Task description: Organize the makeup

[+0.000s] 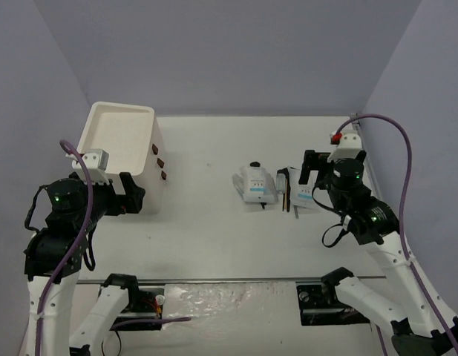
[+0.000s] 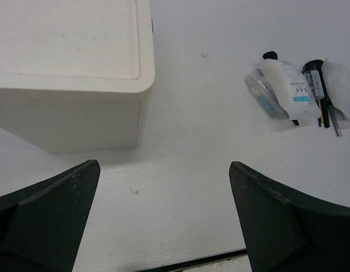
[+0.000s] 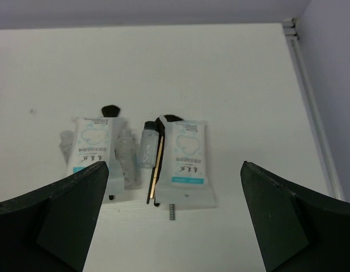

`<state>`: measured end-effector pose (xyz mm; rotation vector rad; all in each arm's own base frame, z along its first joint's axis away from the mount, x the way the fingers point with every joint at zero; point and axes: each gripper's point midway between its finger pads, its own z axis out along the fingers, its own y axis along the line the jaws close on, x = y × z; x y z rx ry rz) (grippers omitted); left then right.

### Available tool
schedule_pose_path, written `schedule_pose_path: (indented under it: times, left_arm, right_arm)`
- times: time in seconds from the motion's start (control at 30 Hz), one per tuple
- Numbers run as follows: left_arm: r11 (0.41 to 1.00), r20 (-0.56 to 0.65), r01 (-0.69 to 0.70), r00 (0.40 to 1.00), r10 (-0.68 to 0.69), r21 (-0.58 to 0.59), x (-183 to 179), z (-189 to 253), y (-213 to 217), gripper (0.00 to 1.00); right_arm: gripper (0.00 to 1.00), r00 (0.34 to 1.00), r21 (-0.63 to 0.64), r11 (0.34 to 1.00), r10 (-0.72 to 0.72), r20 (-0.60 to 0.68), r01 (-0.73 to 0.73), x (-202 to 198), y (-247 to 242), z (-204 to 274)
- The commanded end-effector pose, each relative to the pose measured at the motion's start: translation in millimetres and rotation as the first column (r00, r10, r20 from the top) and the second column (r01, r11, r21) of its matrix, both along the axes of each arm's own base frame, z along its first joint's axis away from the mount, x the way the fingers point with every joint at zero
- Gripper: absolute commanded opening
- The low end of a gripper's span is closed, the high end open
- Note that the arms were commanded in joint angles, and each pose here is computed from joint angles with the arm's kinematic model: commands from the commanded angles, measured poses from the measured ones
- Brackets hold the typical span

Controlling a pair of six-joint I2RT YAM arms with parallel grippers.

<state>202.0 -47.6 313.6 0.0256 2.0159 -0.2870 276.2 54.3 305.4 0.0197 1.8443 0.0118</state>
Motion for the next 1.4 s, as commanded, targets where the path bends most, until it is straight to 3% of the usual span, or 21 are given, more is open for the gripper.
schedule_pose_path:
  times: [0.0,0.1,0.5,0.7,0.8,0.87,0.97,1.1,1.2,1.37]
  left_arm:
    - [0.998,0.062,0.037,0.997,-0.034,-0.047,16,12,-12,0.97]
    - [0.998,0.049,0.036,0.998,-0.034,-0.053,19,0,-13,0.97]
    - [0.999,-0.008,0.003,1.000,-0.004,-0.049,9,-21,-7,0.97]
    - [0.999,-0.021,-0.003,1.000,0.002,-0.047,8,-24,-6,0.97]
    - [0.999,-0.027,-0.001,1.000,0.000,-0.047,9,-26,-7,0.97]
    - [0.999,-0.029,-0.001,1.000,0.000,-0.047,9,-26,-7,0.97]
    - [0.999,-0.030,-0.004,1.000,0.003,-0.046,9,-26,-6,0.97]
    - [0.999,-0.026,-0.005,1.000,0.004,-0.043,10,-24,-6,0.97]
    - [0.999,-0.025,-0.010,1.000,0.009,-0.040,11,-23,-5,0.97]
    - [0.999,-0.007,-0.040,0.999,0.040,-0.028,12,-14,1,0.97]
  right_arm:
    - [1.00,0.994,0.107,0.994,0.030,-0.103,-0.019,35,36,-33]
    - [1.00,0.975,0.108,0.993,0.075,-0.208,-0.053,55,59,-74]
    - [0.98,0.925,0.100,0.979,0.202,-0.322,-0.179,104,160,-168]
    - [0.96,0.910,0.062,0.982,0.189,-0.370,-0.178,108,179,-206]
    - [0.89,0.907,0.027,0.987,0.158,-0.391,-0.161,109,178,-221]
    - [0.82,0.908,0.008,0.990,0.135,-0.398,-0.144,109,175,-227]
    - [0.60,0.918,-0.014,0.993,0.106,-0.383,-0.121,109,170,-224]
    - [0.24,0.949,-0.015,0.993,0.105,-0.298,-0.114,109,168,-185]
    - [0.03,0.964,-0.006,0.990,0.137,-0.229,-0.142,110,172,-145]
    - [0.00,0.951,0.058,0.956,0.292,-0.097,-0.288,100,202,-61]
